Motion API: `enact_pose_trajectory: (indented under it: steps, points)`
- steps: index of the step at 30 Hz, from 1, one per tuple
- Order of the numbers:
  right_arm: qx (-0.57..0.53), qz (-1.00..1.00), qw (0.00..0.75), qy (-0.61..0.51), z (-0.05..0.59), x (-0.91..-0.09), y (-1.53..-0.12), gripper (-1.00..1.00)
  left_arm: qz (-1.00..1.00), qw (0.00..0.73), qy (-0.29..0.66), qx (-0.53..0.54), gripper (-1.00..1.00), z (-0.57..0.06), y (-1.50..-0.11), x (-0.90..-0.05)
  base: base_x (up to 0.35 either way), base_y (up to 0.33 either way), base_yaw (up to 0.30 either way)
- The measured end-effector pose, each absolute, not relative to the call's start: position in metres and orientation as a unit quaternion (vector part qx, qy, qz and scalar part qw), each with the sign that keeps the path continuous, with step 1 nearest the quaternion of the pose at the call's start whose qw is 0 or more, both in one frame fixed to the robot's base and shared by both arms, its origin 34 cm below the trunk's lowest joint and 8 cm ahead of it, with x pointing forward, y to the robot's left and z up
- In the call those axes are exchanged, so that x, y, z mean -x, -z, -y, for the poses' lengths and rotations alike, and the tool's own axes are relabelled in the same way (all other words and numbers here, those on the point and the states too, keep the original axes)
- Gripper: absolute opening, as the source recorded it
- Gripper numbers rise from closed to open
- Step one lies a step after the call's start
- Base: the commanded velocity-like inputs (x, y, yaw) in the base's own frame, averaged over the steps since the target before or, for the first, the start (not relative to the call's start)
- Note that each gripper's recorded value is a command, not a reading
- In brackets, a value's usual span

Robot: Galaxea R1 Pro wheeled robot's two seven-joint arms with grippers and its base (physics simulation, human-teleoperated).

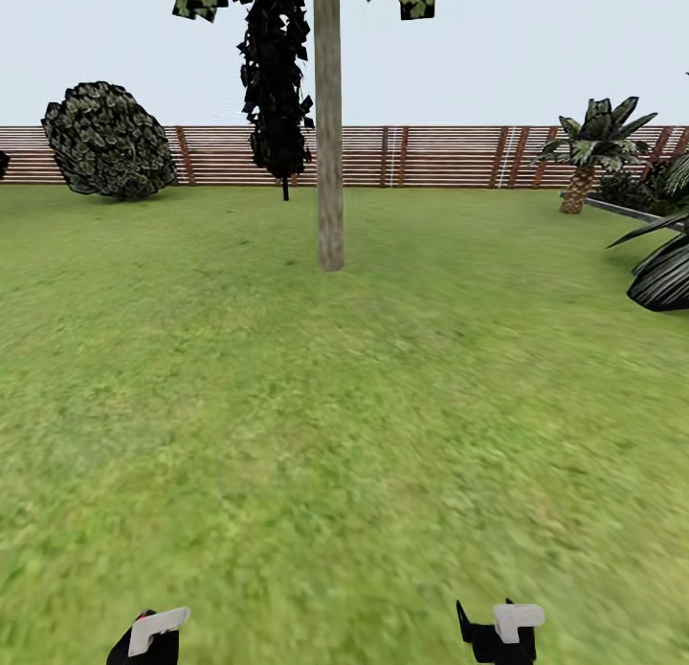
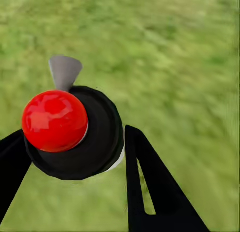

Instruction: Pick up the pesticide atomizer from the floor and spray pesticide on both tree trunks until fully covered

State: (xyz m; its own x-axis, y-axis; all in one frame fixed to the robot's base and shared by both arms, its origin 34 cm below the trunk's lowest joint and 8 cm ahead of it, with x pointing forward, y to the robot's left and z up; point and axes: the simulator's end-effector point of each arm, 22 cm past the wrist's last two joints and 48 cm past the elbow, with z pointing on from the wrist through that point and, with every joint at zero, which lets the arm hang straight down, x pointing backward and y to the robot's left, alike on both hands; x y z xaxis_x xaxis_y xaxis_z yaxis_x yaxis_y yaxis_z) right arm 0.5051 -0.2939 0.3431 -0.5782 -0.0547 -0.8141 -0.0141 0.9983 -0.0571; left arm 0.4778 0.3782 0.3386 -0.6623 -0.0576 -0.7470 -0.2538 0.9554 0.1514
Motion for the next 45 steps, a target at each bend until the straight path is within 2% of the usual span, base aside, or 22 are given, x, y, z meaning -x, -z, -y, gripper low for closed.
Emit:
enact_pose_trajectory:
  steps: [29,45]
  points:
    - [0.019,-0.888,0.459,0.022,0.2939,-0.5051,-0.3431,1.0,-0.903,0.402,-0.122,0.086,-1.0,-0.3782,-0.3386,-0.4778,0.337,0.0,0.0]
    - [0.019,-0.888,0.459,0.022,0.294,-0.5051,-0.3431,1.0,-0.903,0.402,-0.122,0.087,-1.0,-0.378,-0.3386,-0.4778,0.337,0.0,0.075]
